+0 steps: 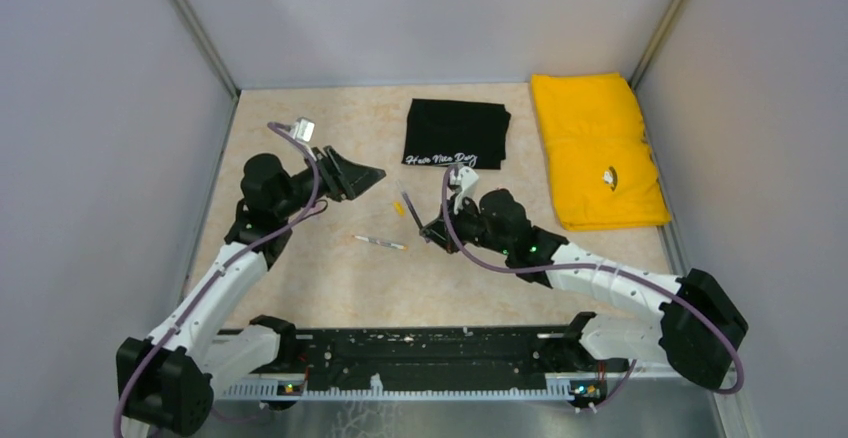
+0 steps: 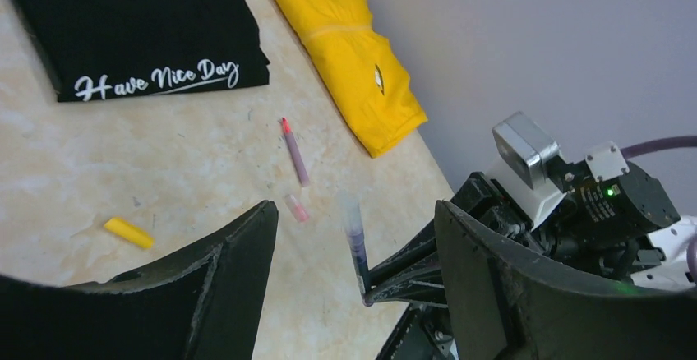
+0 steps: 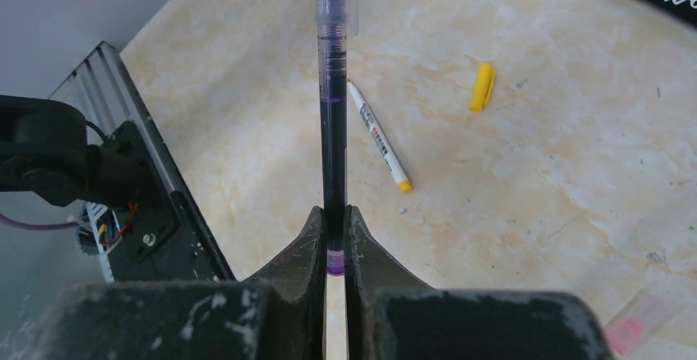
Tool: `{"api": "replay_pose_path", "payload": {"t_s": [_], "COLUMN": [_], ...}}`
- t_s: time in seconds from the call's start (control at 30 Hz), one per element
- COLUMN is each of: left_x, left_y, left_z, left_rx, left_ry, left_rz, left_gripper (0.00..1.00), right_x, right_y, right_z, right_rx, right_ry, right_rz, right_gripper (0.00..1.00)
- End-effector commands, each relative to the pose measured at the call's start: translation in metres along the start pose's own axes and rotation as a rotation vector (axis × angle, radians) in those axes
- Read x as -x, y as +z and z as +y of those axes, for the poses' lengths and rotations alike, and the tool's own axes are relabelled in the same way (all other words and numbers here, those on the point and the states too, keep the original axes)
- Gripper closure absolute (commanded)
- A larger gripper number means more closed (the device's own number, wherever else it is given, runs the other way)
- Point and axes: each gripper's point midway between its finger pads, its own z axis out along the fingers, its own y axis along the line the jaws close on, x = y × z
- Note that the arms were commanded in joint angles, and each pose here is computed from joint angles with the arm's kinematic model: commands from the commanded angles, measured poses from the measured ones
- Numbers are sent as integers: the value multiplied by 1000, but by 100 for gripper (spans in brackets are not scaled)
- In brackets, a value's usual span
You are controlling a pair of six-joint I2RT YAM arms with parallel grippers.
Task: Insert the pens into the pen caps
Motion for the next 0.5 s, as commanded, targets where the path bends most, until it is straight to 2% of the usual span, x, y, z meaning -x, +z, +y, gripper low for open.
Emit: {"api": "replay_pose_path", "payload": {"t_s": [0.0,0.17,0.47], "left_x": [-10,-16,-35], "left_y": [2,6,11], "left_z": [-19,-24,-34], "left_rx": [-135,-195,-252], "left_ry": [10,13,20], "left_rz": [60,102,161], "left_gripper": [25,28,27], "right_x": [61,79,116], "right_y": [-3,2,16], "right_z": [26,33,39], "right_rx": [95,117,114], "right_ry": [4,-8,31], "right_rz": [-170,-198,-272], "right_gripper": [100,100,100]}}
